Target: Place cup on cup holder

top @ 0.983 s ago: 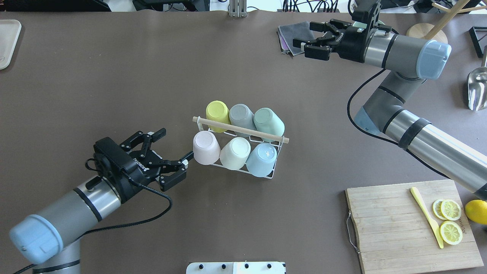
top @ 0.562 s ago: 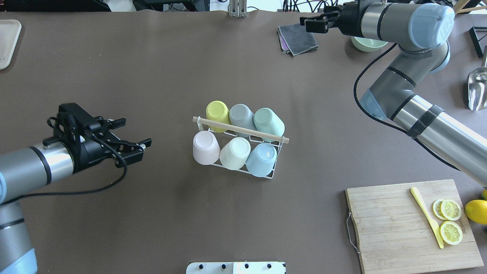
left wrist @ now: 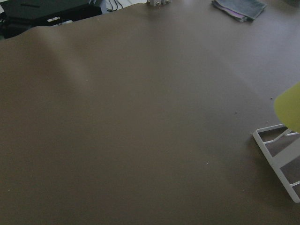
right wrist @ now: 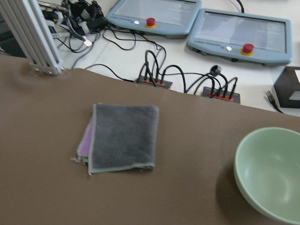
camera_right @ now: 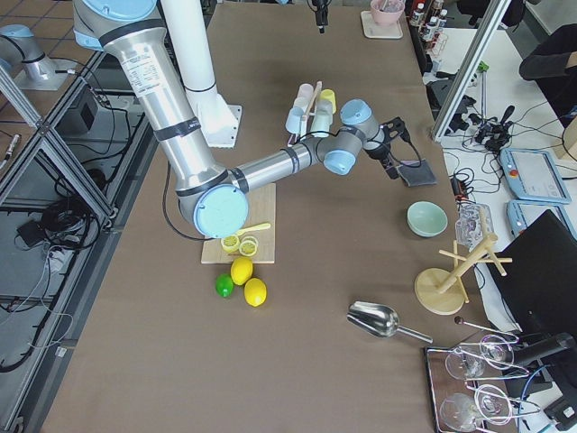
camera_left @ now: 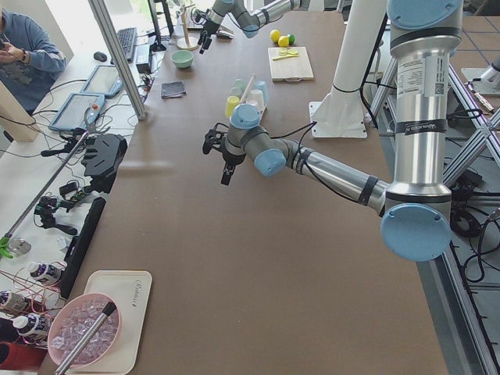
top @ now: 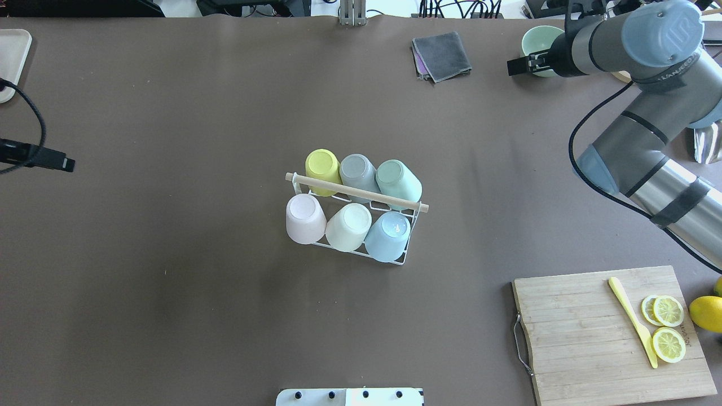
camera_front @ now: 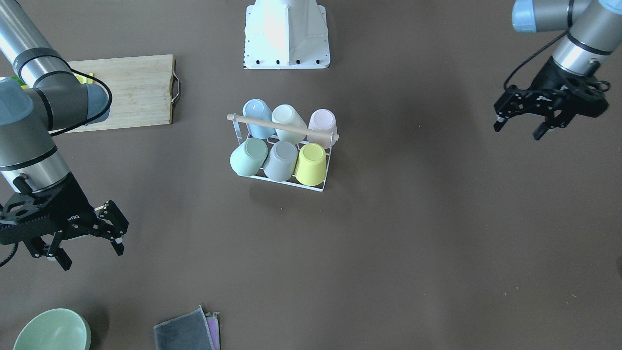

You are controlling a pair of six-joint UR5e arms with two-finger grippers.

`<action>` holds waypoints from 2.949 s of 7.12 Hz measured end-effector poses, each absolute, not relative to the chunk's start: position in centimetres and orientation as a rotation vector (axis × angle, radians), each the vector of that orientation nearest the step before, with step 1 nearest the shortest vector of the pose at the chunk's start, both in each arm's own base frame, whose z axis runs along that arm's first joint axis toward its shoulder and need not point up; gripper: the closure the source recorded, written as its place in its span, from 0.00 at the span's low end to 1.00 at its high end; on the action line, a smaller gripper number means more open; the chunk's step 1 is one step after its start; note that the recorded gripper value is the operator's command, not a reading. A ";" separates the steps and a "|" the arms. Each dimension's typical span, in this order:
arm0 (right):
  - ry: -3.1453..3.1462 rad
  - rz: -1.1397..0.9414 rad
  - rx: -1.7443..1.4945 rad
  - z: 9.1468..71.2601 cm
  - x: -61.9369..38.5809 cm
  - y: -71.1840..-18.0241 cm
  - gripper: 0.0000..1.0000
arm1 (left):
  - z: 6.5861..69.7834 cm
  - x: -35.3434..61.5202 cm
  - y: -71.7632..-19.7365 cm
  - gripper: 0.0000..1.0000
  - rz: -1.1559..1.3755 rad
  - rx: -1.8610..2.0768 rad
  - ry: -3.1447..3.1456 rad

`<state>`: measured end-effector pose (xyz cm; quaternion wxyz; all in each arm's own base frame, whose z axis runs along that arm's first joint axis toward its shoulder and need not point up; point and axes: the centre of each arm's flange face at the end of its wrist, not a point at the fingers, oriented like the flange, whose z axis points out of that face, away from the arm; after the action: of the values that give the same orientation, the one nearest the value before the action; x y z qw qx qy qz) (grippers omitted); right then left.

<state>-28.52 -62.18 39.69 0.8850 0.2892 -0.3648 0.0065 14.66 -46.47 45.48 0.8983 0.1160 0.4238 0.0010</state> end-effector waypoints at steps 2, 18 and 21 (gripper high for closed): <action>-0.652 0.035 0.341 40.7 -26.1 -60.4 0.00 | 50.0 9.4 -48.4 0.02 -0.077 0.099 0.858; -0.816 0.097 -0.063 65.7 7.7 -49.2 0.00 | 65.1 -10.3 -44.5 0.02 -0.021 -0.038 0.758; -0.810 0.092 -0.051 65.2 7.7 -49.2 0.00 | 64.8 -10.3 -44.6 0.02 -0.021 -0.031 0.757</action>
<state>7.71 -49.24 65.16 0.9177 -0.0247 -0.3939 0.0447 -10.28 -44.65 64.82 0.9290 -0.0153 0.3697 -0.0101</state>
